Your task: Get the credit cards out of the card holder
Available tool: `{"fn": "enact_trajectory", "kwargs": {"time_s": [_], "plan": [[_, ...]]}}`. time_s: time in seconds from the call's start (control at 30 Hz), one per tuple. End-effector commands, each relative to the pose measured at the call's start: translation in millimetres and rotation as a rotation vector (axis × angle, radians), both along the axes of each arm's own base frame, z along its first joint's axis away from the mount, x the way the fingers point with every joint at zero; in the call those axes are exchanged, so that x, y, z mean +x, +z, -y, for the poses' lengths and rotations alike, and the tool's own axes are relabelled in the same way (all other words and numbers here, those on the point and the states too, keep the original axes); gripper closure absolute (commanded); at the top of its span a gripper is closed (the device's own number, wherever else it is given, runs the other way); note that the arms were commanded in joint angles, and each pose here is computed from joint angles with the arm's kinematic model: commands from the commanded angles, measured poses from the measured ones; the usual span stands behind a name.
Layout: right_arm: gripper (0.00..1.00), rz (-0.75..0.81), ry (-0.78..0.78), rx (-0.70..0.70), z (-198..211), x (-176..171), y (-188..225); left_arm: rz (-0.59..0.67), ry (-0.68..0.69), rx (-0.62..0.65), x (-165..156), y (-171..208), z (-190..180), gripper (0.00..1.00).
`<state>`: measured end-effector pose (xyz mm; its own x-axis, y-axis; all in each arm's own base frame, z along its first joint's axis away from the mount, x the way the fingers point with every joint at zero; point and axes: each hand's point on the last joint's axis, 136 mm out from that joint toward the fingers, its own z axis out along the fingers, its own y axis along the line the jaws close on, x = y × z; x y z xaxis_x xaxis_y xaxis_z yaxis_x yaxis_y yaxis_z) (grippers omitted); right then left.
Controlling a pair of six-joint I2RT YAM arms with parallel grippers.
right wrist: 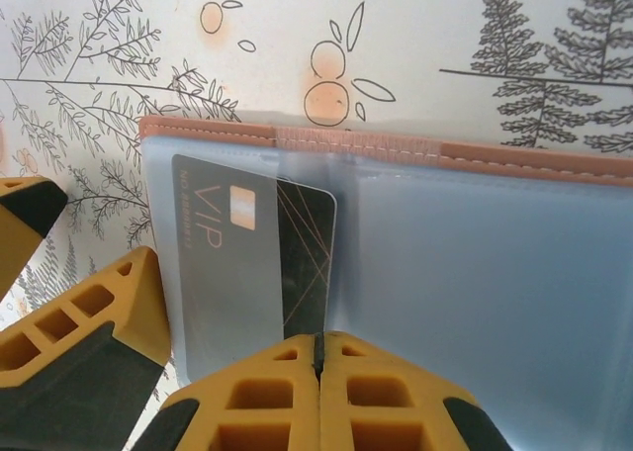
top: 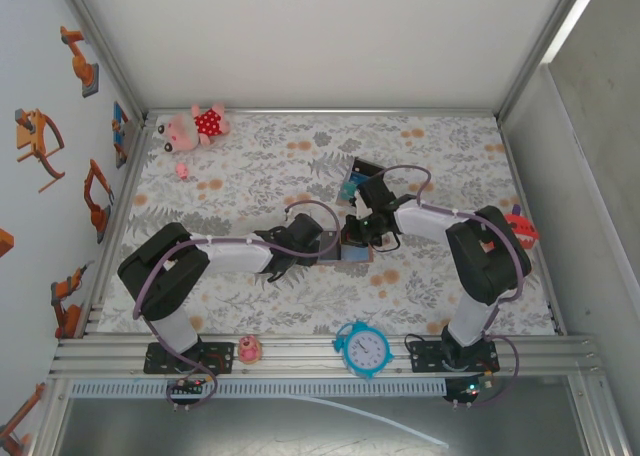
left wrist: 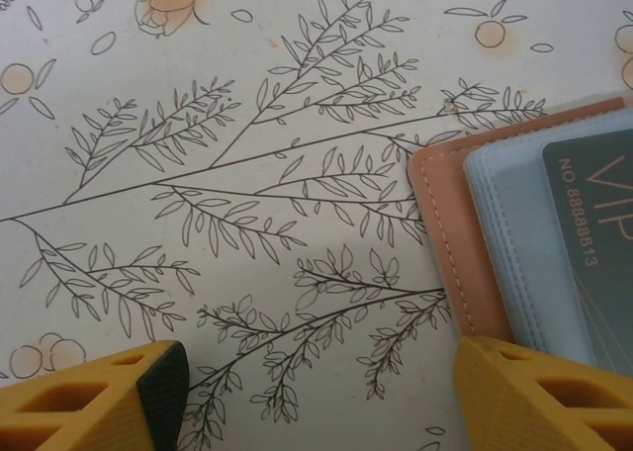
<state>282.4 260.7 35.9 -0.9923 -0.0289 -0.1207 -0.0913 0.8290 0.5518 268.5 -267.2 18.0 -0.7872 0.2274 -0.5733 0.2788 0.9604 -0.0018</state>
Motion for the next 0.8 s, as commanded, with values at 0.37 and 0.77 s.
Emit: {"fn": "enact_trajectory", "kwargs": {"time_s": [0.37,0.77], "plan": [[0.81,0.043,-0.090,0.041,7,1,15,0.032,-0.069,-0.018,8,36,21,0.15],[0.76,0.018,-0.089,0.024,5,4,-3,-0.003,-0.060,0.033,14,13,20,0.21]]}}
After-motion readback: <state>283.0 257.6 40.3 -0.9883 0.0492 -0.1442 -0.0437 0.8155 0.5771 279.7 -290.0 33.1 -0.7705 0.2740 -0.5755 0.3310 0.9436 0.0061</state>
